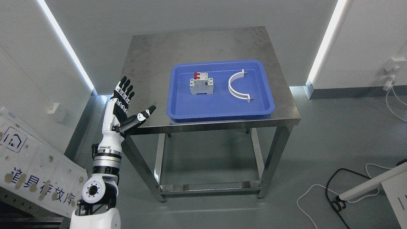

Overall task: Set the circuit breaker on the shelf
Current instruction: 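Raise the left hand and reach toward the circuit breaker in the tray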

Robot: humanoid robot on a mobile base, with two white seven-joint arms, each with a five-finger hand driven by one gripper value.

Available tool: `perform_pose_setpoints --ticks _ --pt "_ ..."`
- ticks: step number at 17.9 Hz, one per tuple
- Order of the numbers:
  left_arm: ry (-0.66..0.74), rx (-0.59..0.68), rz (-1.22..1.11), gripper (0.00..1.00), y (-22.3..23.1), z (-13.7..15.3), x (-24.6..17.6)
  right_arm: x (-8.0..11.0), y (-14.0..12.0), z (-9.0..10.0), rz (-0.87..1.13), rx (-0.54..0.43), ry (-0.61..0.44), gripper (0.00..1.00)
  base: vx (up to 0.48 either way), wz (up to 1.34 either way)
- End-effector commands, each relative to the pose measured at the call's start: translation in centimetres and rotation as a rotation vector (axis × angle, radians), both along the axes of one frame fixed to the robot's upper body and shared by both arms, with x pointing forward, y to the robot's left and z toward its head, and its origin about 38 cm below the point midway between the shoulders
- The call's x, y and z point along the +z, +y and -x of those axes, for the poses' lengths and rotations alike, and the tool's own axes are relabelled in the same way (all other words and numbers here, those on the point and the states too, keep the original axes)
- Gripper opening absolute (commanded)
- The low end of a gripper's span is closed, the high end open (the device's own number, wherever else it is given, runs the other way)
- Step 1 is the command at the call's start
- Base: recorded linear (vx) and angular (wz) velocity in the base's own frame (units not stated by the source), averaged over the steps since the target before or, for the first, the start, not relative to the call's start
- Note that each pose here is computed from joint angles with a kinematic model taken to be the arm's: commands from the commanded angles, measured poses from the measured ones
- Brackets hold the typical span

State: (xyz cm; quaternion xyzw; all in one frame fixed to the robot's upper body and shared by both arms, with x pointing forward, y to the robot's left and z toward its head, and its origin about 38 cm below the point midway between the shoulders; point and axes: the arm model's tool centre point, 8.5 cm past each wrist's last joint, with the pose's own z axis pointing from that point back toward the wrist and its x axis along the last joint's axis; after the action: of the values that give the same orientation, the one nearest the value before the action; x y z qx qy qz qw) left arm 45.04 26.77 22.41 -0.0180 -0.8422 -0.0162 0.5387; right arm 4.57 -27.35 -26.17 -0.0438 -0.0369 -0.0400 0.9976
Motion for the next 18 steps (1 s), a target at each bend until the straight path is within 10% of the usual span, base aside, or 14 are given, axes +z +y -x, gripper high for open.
perform_pose_setpoints --ticks 1,8,18 --pt "-0.020 0.005 -0.018 1.00 0.5 -0.1 0.7 0.1 -1.2 0.7 0.020 0.003 -0.023 1.00 0.000 0.00" --pt "-0.082 -0.053 -0.195 1.00 -3.2 -3.2 5.1 0.1 -1.2 0.7 0.020 0.001 -0.023 1.00 0.000 0.00" --pt "0.038 -0.266 -1.028 0.99 -10.9 -11.0 12.4 0.1 -1.2 0.7 0.020 0.003 -0.023 1.00 0.000 0.00"
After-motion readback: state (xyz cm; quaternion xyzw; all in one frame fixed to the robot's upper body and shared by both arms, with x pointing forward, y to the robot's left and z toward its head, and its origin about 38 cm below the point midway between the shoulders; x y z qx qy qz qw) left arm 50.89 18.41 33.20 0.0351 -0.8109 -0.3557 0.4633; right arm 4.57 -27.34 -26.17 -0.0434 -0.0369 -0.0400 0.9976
